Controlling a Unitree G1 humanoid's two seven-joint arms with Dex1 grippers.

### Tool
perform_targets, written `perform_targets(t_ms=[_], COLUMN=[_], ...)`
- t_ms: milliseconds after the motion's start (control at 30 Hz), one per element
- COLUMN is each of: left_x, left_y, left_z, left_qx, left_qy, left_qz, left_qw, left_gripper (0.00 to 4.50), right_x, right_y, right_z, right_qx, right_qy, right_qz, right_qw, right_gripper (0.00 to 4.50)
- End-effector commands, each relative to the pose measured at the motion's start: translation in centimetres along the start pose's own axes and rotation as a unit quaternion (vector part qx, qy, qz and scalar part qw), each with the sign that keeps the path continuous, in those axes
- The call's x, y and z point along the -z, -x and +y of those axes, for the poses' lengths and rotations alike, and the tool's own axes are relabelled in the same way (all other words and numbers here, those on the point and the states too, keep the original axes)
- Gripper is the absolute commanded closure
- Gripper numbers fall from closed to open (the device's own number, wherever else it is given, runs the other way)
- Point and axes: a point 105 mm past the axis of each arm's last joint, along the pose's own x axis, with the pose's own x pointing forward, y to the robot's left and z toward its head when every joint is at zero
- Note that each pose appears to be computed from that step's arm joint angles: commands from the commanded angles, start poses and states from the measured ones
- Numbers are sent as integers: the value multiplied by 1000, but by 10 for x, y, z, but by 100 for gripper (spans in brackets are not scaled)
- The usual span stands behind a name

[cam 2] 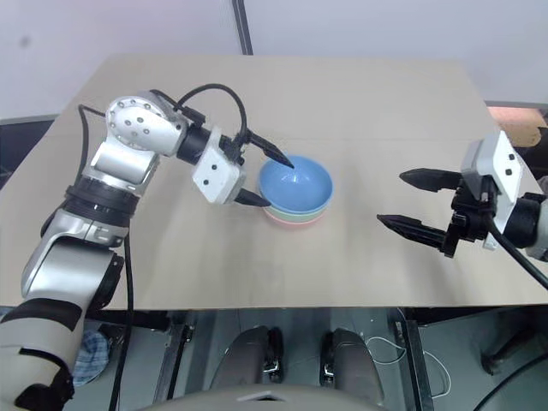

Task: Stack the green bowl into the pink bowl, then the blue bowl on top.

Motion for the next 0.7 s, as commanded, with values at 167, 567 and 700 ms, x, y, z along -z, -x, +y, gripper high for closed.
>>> perform_targets(t_ms=[167, 567, 700], left_x=[1, 43, 44], left_y=[45, 106, 116], left_z=[4, -47, -70], left_qx=[-82, -231, -256], left_qy=[133, 363, 388], left_qz=[-1, 88, 119], left_qw=[988, 899, 877], left_gripper=[30, 30, 30], right_x=[-8, 1, 6], right_y=[4, 13, 23], right_z=[-3, -11, -14], right_qx=[2, 10, 11], right_qy=[20, 13, 5], right_qz=[-12, -3, 2], right_qw=[1000, 1000, 1000], right_gripper=[0, 0, 0])
